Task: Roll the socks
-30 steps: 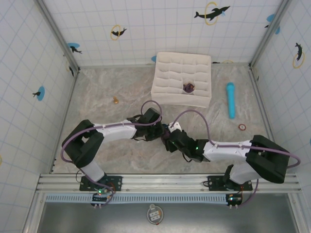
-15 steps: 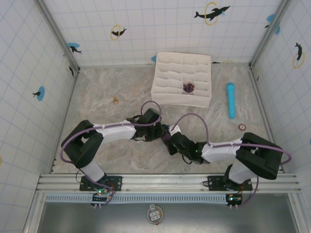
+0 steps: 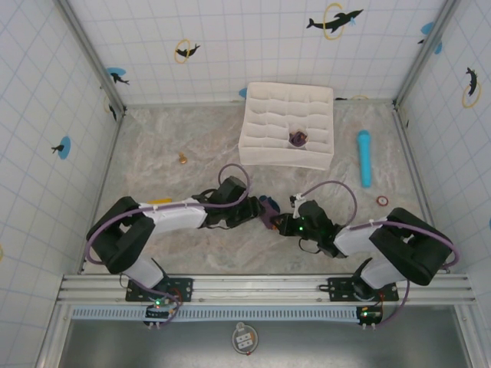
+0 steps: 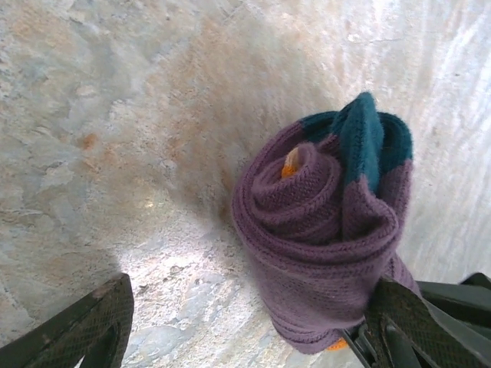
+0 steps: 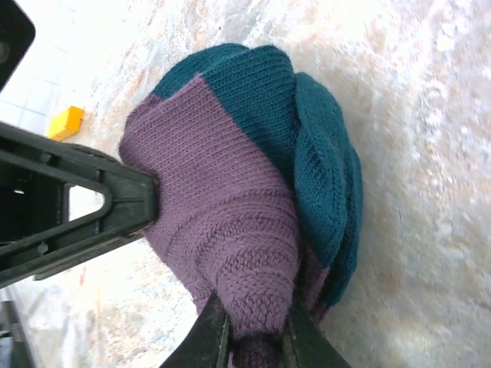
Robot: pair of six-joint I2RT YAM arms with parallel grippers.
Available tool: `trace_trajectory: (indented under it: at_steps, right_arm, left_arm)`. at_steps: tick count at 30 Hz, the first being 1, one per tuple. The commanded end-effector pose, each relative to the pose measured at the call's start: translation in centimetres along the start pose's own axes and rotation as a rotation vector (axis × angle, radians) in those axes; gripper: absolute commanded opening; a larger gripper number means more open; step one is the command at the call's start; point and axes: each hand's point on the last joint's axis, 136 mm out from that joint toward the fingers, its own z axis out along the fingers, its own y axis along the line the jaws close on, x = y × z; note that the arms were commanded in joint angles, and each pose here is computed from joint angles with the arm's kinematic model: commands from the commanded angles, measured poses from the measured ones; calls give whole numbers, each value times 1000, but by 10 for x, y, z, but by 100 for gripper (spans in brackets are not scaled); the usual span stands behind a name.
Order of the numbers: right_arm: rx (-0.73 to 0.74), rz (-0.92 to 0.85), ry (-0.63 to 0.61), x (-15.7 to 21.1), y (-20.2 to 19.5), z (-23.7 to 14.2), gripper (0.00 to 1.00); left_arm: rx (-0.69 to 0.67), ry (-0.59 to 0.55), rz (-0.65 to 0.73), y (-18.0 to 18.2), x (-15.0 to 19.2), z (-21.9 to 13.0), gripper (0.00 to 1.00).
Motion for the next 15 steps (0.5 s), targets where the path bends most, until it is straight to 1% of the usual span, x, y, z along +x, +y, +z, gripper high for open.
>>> trace_trajectory:
  at_steps: [1,5,8,12,13,15]
  right_arm:
    - [123,190,192,52,-42,-8,0]
    - [117,278,226,57,-44,-6,0]
    - [124,349,250,57,-46,-1,0]
    - [74,486,226,50,-44,-1,0]
    - [43,523,244,52,-40,-2,0]
    - [23,566,236,49,-40,-3,0]
  left_arm:
    - [91,-50,76,-10,-2,-5,78]
    - [142,-63,107,-13,0,-7,78]
    - [156,-48,123,-15,2,-3,73]
    - [151,-51,123,-12,2,5,71]
    - [157,-56,122,-13,1,6,70]
    - [164,-56,120,-14,0,9,68]
